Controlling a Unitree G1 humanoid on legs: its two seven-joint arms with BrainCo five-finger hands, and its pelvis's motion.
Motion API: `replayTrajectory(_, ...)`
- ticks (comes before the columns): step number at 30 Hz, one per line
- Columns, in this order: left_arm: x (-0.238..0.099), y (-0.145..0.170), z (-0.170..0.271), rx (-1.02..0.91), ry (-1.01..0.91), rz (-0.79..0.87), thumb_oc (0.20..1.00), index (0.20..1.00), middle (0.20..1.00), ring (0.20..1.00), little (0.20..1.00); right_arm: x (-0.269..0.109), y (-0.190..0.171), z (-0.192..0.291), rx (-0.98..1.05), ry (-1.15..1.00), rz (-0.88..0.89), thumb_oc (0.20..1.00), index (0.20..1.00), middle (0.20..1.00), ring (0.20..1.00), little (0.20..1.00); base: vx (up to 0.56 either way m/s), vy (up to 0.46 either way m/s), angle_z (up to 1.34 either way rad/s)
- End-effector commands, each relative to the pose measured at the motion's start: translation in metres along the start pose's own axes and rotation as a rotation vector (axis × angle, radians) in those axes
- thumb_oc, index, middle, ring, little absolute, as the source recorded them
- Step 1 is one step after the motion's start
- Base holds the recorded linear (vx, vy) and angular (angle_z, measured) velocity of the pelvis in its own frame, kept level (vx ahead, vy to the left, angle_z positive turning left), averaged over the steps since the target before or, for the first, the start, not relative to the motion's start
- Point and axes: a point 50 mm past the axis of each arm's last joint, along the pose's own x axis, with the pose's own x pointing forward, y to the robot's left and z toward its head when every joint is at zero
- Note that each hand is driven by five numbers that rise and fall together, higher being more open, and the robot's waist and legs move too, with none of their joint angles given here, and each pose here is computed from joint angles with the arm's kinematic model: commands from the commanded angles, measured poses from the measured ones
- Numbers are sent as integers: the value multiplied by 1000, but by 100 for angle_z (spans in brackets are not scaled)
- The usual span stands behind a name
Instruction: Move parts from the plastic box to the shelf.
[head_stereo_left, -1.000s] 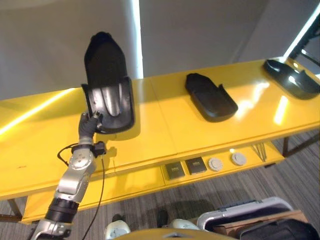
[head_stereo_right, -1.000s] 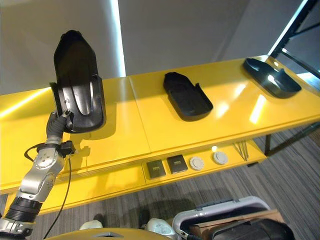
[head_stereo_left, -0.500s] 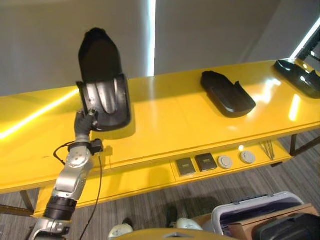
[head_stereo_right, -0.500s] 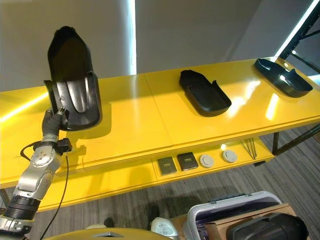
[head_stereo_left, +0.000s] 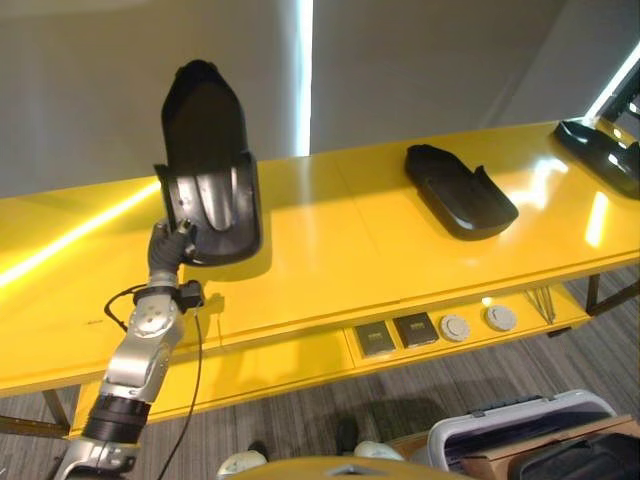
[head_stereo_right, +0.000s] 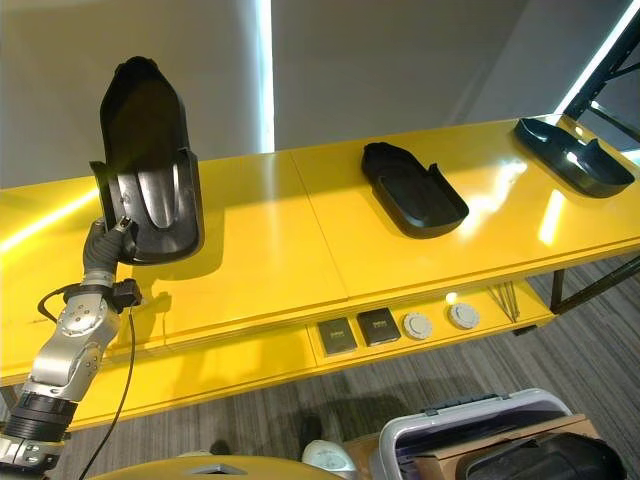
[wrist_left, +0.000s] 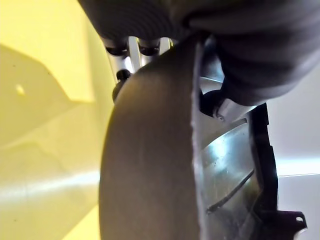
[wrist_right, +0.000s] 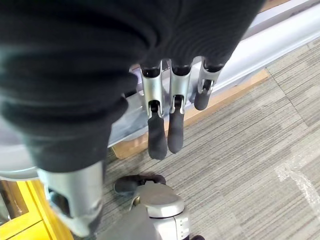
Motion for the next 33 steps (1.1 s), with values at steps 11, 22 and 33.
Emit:
replayTrajectory(11,22,3,51,48,-242,69,200,200,200,200,200,2,5,-9,-93,53,6,1000,1000,1000,1000,1000,37,38,-3)
replayTrajectory(22,28,2,26,68,-78,117,200,200,200,200,200,2,4,-12,-87,52,0,1000,1000,1000,1000,1000,14,17,-6)
replayTrajectory(33,36,9,5,187,54,155,200,200,200,200,200,1,2,-10,-108,45,-6,1000,1000,1000,1000,1000,-1,8,-3)
